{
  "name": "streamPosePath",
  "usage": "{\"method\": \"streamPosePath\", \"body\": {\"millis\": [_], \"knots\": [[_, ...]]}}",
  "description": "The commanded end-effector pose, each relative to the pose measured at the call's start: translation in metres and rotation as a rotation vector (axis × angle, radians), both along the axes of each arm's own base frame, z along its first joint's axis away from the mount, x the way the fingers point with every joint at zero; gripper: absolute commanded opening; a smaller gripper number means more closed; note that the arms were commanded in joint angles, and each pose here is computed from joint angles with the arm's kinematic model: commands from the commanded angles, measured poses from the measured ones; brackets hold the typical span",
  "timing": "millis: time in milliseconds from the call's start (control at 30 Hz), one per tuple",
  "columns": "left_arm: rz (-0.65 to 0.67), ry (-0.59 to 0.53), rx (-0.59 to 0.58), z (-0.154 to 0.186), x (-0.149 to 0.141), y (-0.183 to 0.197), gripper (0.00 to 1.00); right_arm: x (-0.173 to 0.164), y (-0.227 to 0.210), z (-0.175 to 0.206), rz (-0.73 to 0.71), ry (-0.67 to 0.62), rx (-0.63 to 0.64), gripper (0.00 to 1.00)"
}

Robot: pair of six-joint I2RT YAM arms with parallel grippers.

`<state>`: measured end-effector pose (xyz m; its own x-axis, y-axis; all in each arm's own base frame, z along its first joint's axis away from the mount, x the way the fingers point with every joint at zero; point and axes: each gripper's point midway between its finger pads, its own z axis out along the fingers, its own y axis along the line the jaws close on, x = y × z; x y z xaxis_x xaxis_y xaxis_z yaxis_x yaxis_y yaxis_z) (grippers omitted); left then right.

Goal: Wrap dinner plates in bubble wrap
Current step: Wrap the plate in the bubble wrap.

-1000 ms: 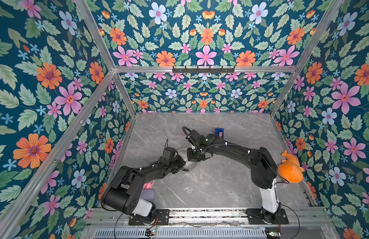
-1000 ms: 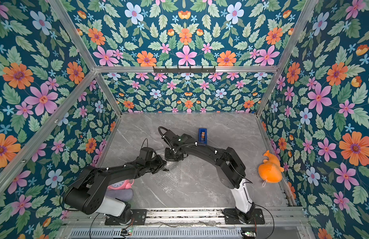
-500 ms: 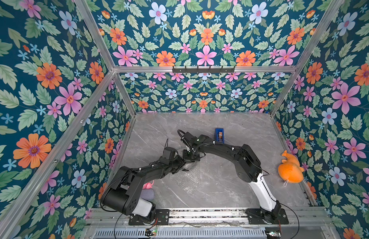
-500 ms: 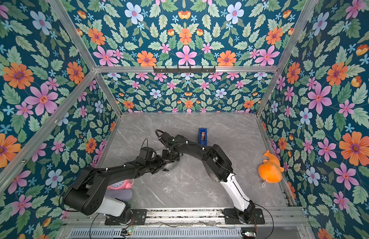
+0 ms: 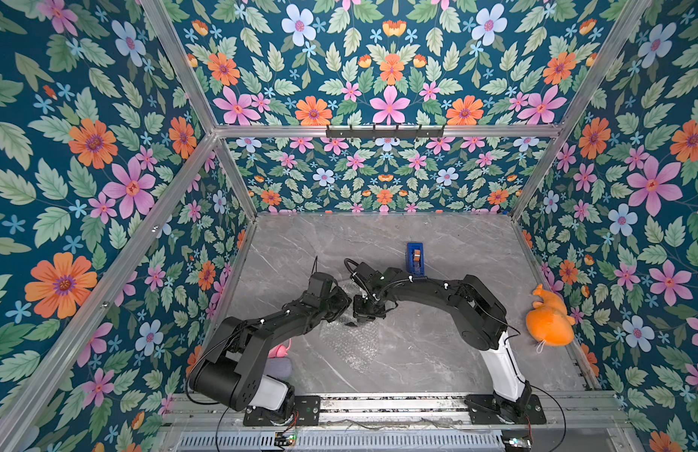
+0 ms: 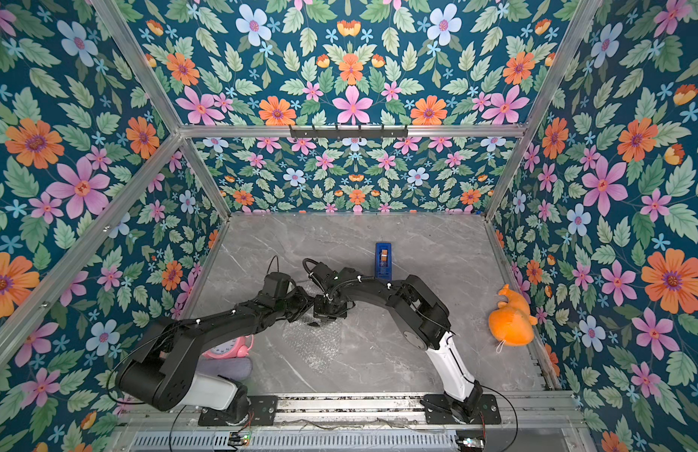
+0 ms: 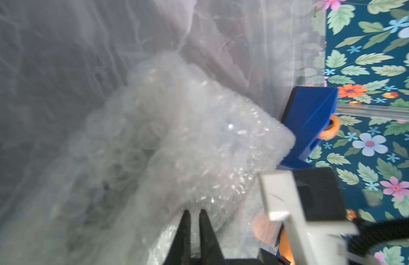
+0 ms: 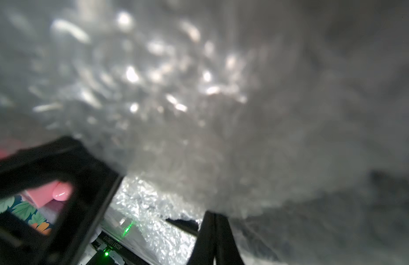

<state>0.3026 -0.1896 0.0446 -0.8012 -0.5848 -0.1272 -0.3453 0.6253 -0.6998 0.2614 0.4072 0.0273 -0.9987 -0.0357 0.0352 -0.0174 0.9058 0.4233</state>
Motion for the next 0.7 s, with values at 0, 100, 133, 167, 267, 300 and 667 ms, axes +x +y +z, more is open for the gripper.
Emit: {"method": "streamPosePath", "body": {"millis": [0, 100, 133, 167, 267, 300, 667], "knots": [[-0.023, 0.033, 0.012, -0.015, -0.006, 0.0, 0.03, -0.001, -0.005, 0.002, -0.016, -0.001, -0.023, 0.06], [-0.026, 0.061, 0.025, -0.025, -0.016, 0.004, 0.0, 0.002, -0.004, 0.014, -0.01, -0.028, -0.008, 0.08], [-0.021, 0.067, 0.039, -0.028, -0.018, 0.008, 0.0, 0.003, -0.004, 0.02, -0.007, -0.043, 0.0, 0.1], [-0.017, 0.076, 0.052, -0.032, -0.021, 0.011, 0.0, 0.002, -0.002, 0.029, 0.004, -0.056, 0.016, 0.15], [-0.004, 0.09, 0.051, -0.037, -0.023, 0.018, 0.0, -0.017, -0.01, 0.056, 0.051, -0.101, 0.002, 0.36], [0.0, 0.09, 0.046, -0.037, -0.023, 0.019, 0.0, -0.032, -0.012, 0.061, 0.082, -0.102, -0.006, 0.4], [-0.006, 0.058, 0.034, -0.031, -0.018, 0.016, 0.0, -0.15, -0.032, 0.026, 0.091, 0.119, -0.054, 0.53]]}}
